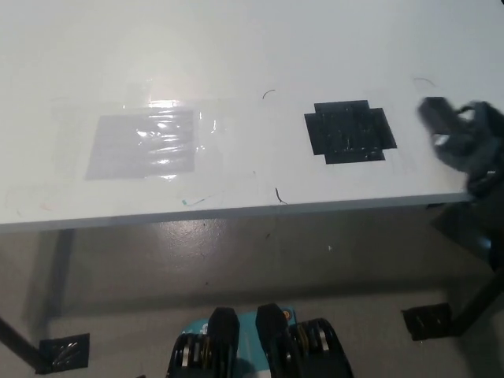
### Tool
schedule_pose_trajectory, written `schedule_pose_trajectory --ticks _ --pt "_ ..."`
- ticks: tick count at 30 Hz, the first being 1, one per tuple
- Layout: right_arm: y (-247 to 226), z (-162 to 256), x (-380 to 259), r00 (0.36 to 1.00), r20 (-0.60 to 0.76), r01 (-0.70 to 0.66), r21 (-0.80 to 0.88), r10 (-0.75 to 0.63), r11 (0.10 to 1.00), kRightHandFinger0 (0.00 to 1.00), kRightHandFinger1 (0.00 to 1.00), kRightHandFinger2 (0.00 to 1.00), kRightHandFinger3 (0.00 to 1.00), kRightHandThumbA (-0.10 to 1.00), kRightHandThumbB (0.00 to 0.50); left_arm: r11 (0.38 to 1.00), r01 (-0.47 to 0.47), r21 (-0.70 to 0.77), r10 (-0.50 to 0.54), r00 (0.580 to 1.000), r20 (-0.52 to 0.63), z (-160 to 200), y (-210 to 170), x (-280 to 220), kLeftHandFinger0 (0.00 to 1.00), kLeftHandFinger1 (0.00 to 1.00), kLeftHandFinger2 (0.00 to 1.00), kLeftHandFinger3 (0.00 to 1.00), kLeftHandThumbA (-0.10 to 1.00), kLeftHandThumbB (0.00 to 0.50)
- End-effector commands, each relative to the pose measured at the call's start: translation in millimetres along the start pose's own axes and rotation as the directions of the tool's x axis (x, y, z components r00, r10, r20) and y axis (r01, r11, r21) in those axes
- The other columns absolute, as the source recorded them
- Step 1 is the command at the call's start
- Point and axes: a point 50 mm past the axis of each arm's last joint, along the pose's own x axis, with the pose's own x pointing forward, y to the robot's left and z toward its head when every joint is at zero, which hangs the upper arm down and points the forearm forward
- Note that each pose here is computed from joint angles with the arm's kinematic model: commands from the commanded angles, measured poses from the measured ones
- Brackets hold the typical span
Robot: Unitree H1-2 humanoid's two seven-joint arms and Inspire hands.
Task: A whiteboard eraser is kept on the black marked spot on the table infront of the robot and the robot uses its right hand to swipe it back and forth on the table twice to clean it
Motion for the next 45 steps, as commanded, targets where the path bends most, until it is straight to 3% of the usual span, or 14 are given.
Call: schedule_pose_trajectory --ticks 1,8,12,20,23,24,25,27,28,29,31,37,39,45 --pt "65.9 89.0 -28.3 0.972 0.161 -0.173 -0.007 0.172 0.985 0.0 0.32 0.68 0.74 -0.1 0.165 0.999 -0.003 0.036 0.002 0.999 0.039 6.5 6.5 -1.3 1.0 1.0 1.0 1.0 0.74 0.397" --pt "87.3 108.4 -40.6 0.959 0.185 -0.215 -0.026 0.216 0.976 0.02 0.41 0.7 0.67 -0.1 0.166 0.999 -0.003 0.035 0.001 0.999 0.046 8.2 8.5 -0.5 1.0 1.0 1.0 1.0 0.75 0.401" --pt "90.1 97.1 -39.6 0.962 0.166 -0.217 -0.026 0.219 0.976 0.02 0.49 0.82 0.8 -0.1 0.161 0.999 -0.006 0.033 0.005 0.999 0.051 9.2 10.8 -2.7 1.0 1.0 1.0 1.0 0.75 0.396" --pt "89.8 95.8 -39.1 0.959 0.17 -0.225 -0.027 0.226 0.974 0.0 0.45 0.78 0.78 -0.1 0.158 0.999 -0.007 0.035 0.006 0.999 0.049 9.2 11.7 -0.3 1.0 1.0 1.0 1.0 0.75 0.402" --pt "92.3 93.0 -39.8 0.959 0.17 -0.222 -0.043 0.226 0.974 0.15 0.59 0.86 0.86 -0.1 0.149 0.999 -0.007 0.039 0.005 0.999 0.05 11.2 10.2 -0.8 1.0 1.0 1.0 1.0 0.74 0.392" --pt "92.9 91.6 -39.8 0.96 0.164 -0.221 -0.053 0.226 0.974 0.23 0.61 0.81 0.81 -0.1 0.151 0.999 -0.009 0.036 0.007 0.999 0.052 10.9 10.1 -0.6 1.0 1.0 1.0 1.0 0.74 0.392" --pt "94.2 89.1 -39.9 0.96 0.161 -0.221 -0.057 0.227 0.974 0.16 0.51 0.63 0.7 -0.1 0.148 0.999 -0.01 0.034 0.008 0.999 0.051 10.3 10.2 -1.3 1.0 1.0 1.0 1.0 0.73 0.396" --pt "93.8 82.3 -38.6 0.961 0.157 -0.221 -0.06 0.228 0.973 0.1 0.43 0.54 0.53 -0.1 0.148 0.999 -0.009 0.031 0.007 0.999 0.047 9.3 11.3 -1.3 1.0 1.0 1.0 1.0 0.73 0.398" --pt "91.6 79.3 -37.0 0.965 0.131 -0.217 -0.079 0.226 0.973 0.24 0.5 0.56 0.57 0.07 0.172 0.999 -0.008 0.037 0.006 0.999 0.045 9.8 11.7 -1.3 1.0 1.0 1.0 1.0 0.73 0.397" --pt "89.1 77.6 -35.2 0.962 0.1 -0.244 -0.093 0.253 0.965 0.67 0.94 0.96 1.0 0.41 0.241 0.999 -0.008 0.04 0.006 0.999 0.047 10.7 11.6 -0.6 1.0 1.0 1.0 1.0 0.73 0.395" --pt "84.1 77.7 -32.6 0.936 0.126 -0.338 0.054 0.329 0.94 1.0 1.0 1.0 1.0 0.72 0.478 0.999 -0.005 0.052 0.002 0.999 0.048 12.2 12.2 -0.7 1.0 1.0 1.0 1.0 0.73 0.391" --pt "44.2 100.4 -25.3 0.894 0.365 -0.402 0.4 0.259 0.823 1.0 1.0 1.0 1.0 0.85 0.5 0.999 -0.005 0.045 0.003 0.999 0.051 9.4 13.0 0.8 1.0 1.0 1.0 1.0 0.73 0.393" --pt "16.4 118.6 -25.7 0.876 0.444 -0.399 0.444 0.19 0.802 1.0 1.0 1.0 1.0 0.86 0.459 0.999 -0.008 0.043 0.006 0.999 0.046 8.8 12.7 0.3 1.0 1.0 1.0 1.0 0.74 0.399" --pt "-69.5 137.6 -39.4 0.837 0.547 -0.373 0.574 -0.002 0.729 1.0 1.0 1.0 1.0 0.95 0.5 0.999 -0.003 0.045 0.001 0.999 0.043 9.3 12.5 0.3 1.0 1.0 1.0 1.0 0.75 0.402"
